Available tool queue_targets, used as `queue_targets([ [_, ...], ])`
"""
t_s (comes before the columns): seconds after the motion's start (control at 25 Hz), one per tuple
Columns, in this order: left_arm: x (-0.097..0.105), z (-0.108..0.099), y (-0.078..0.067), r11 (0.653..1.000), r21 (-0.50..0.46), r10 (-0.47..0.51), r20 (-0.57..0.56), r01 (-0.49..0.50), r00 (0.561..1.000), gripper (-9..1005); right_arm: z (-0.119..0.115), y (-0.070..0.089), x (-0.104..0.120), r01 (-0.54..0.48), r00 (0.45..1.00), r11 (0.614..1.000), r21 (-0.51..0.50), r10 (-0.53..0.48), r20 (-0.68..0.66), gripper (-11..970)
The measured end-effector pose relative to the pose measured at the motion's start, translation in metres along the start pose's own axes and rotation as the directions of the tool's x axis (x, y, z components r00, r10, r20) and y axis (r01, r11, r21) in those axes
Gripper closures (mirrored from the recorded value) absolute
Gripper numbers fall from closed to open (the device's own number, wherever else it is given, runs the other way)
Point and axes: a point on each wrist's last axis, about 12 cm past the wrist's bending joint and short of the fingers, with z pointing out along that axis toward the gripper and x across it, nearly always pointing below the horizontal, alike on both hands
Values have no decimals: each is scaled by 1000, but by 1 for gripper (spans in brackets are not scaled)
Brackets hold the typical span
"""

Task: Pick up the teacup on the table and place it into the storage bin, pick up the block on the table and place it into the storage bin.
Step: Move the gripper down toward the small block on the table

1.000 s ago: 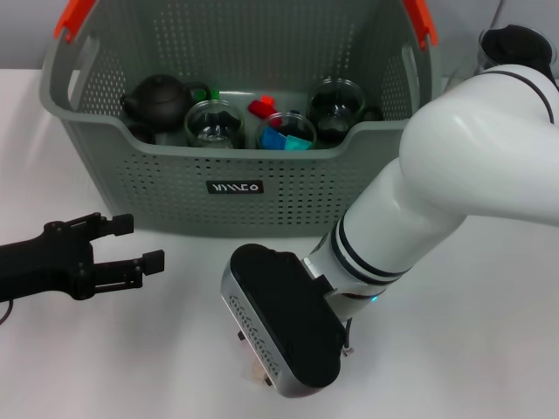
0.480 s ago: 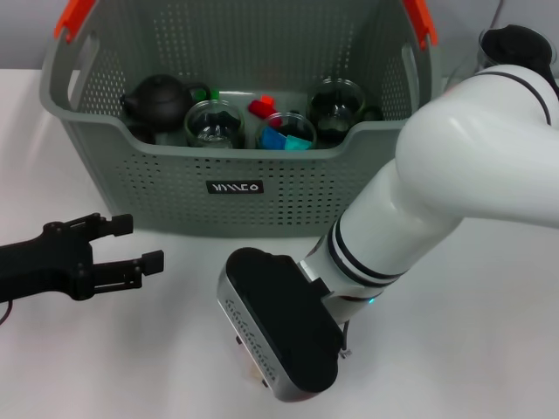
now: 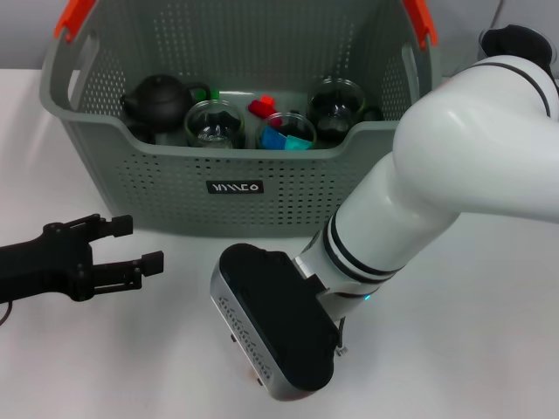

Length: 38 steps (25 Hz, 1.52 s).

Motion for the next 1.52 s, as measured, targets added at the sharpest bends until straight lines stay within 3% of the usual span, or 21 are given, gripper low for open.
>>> queue_targets([
  [1.48,-1,1,0,1000,1,-1,1,1,1000,93,7,8,8,-35,999,999,-37,35,-9,449],
  [1.52,-1,1,0,1000,1,-1,1,1,1000,93,7,7,8,-36,999,999,-36,36,-9,562],
])
